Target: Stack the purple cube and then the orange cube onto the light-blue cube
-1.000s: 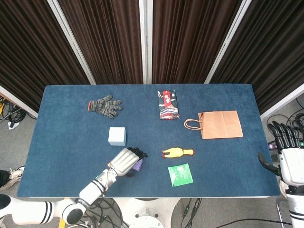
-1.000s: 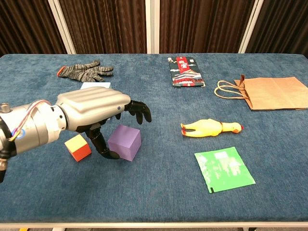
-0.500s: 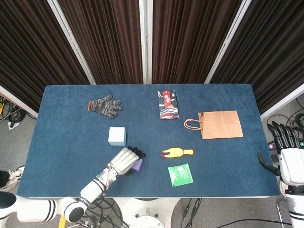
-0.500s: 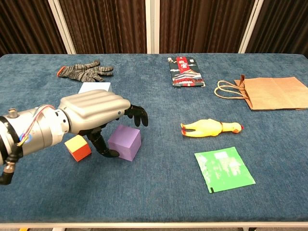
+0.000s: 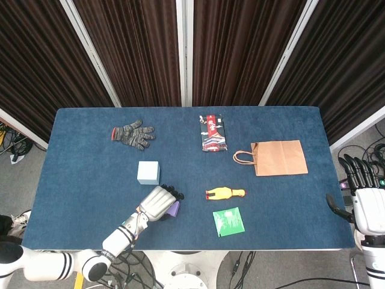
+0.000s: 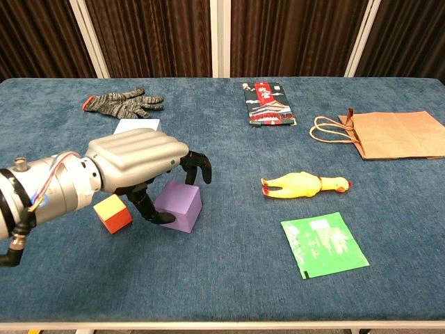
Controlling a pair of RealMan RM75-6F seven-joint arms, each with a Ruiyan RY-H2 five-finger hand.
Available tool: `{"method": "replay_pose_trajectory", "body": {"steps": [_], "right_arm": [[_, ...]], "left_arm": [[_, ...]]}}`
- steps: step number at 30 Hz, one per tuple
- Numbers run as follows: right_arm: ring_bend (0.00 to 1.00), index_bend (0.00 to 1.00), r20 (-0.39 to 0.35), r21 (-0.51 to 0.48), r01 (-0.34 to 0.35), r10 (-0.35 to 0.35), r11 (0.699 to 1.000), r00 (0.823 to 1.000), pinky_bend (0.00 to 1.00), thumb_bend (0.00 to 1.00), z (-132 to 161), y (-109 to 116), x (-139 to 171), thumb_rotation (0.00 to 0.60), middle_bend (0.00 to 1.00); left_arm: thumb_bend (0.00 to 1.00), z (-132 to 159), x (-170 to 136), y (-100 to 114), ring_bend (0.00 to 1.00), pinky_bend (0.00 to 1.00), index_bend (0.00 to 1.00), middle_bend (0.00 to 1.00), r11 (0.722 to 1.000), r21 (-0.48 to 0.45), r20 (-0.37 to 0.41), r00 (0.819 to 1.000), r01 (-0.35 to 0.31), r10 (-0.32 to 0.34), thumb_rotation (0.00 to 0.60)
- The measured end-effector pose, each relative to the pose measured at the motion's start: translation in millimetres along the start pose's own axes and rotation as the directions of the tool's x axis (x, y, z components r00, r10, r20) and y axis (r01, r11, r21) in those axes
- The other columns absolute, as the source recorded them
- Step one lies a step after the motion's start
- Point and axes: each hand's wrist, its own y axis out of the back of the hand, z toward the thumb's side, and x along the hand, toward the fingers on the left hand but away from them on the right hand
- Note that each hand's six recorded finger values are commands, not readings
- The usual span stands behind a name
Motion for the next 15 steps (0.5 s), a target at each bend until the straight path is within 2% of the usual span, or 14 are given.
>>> {"method": "replay_pose_trajectory", "body": {"steps": [7,10,15], "right_arm": [[0.00,0.07,0.003,-0.005,0.004,-0.004,1.000,1.000,0.00,0.23,-1.1,1.4,-0.8,0.600,0.05],[0.00,0.07,0.001,-0.003,0.002,-0.002,1.000,1.000,0.00,0.23,-0.8,1.0,-1.1,0.600,0.05],[0.00,0.07,-0.004,0.006,-0.004,0.004,1.000,1.000,0.00,0.23,1.1,-0.7,-1.3,0.600,0.05]], "left_arm": [[0.28,0.0,-11.2,14.2,0.31,0.38,0.37,0.53,1.000,-0.006,0.003,1.000,-0.011,0.011,0.600],[0.28,-8.1,-21.8,29.1,0.31,0.38,0.37,0.54,1.000,0.000,-0.016,0.999,-0.028,0.028,0.600],[0.28,-39.5,-34.5,67.0,0.32,0.38,0.37,0.53,0.996,0.053,-0.086,0.993,-0.073,0.077,0.600]]}}
